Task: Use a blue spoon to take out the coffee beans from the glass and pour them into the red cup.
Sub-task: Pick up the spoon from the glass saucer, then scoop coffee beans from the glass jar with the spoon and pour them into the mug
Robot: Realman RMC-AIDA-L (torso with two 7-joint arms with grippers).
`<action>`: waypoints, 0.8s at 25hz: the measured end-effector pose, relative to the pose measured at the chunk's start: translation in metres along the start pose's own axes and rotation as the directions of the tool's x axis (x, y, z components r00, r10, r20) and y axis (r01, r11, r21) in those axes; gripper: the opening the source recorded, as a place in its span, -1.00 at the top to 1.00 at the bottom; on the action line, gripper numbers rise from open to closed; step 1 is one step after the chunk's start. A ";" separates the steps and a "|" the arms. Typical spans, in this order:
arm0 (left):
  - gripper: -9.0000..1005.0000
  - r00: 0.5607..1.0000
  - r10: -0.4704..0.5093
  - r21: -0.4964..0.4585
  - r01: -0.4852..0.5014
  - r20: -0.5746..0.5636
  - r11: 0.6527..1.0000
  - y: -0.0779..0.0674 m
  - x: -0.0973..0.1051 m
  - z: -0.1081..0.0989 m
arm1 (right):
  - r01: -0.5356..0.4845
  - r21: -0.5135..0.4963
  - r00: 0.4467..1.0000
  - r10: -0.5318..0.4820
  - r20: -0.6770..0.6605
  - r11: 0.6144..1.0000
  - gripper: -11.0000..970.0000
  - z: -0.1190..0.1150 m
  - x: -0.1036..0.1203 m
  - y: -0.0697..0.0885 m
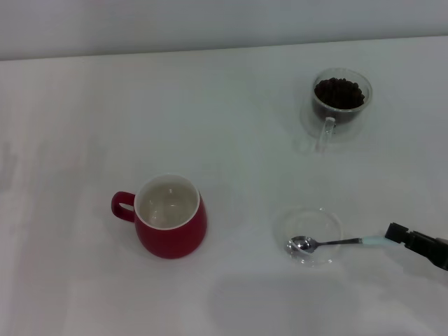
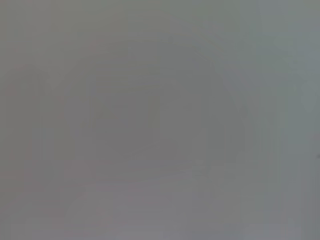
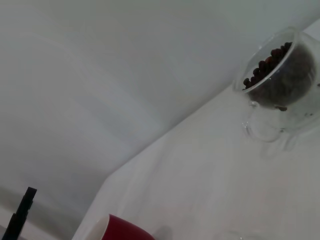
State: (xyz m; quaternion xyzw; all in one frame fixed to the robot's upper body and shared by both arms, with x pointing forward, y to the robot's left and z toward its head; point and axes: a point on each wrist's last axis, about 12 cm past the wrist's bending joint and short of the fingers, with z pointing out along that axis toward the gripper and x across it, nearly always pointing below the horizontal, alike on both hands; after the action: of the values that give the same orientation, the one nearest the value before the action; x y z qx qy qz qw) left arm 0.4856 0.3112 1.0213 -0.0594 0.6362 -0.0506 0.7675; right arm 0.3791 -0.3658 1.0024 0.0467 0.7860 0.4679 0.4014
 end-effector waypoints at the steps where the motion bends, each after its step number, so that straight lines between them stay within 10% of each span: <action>1: -0.66 1.000 0.000 0.000 0.000 0.000 1.000 0.000 0.000 0.000 | 0.002 -0.002 1.000 -0.002 -0.001 1.000 0.67 0.001 -0.001 0.000; 20: -0.66 1.000 0.002 -0.007 -0.002 -0.001 1.000 0.002 0.000 -0.004 | 0.063 -0.062 0.993 -0.057 0.102 0.996 0.67 0.000 -0.036 0.004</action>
State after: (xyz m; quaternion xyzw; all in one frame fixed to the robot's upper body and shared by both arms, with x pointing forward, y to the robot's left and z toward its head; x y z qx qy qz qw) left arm 0.4821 0.3129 1.0202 -0.0615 0.6367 -0.0479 0.7672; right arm 0.4019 -0.3798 1.0261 0.0333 0.7501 0.4782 0.4557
